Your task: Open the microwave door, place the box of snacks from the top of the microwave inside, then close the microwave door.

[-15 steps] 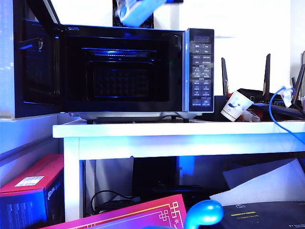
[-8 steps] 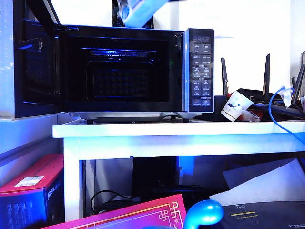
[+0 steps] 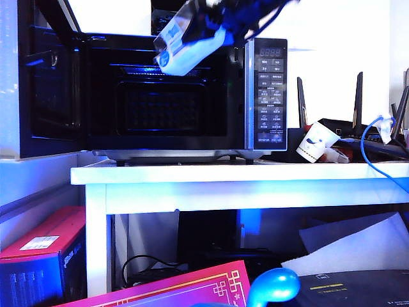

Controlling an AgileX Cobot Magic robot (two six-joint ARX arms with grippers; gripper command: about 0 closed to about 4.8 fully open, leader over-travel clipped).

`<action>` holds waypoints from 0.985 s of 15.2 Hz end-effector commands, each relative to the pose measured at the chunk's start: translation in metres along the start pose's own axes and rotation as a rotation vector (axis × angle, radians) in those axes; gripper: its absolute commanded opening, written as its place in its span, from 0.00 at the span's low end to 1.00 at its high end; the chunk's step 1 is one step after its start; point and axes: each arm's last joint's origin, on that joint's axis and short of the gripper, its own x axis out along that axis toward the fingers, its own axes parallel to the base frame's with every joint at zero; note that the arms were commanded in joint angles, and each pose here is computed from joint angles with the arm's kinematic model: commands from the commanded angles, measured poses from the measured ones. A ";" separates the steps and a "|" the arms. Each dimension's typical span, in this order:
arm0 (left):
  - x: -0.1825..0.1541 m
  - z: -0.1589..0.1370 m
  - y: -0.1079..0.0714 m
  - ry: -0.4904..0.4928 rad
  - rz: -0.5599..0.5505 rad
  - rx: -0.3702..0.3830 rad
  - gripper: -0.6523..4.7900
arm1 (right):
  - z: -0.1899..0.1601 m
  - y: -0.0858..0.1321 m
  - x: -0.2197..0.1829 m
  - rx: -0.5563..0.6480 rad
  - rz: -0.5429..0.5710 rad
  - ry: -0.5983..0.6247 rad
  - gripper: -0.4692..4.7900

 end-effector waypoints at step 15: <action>-0.003 0.002 0.000 -0.020 0.003 0.000 0.11 | -0.091 -0.016 0.125 0.029 -0.151 -0.267 0.49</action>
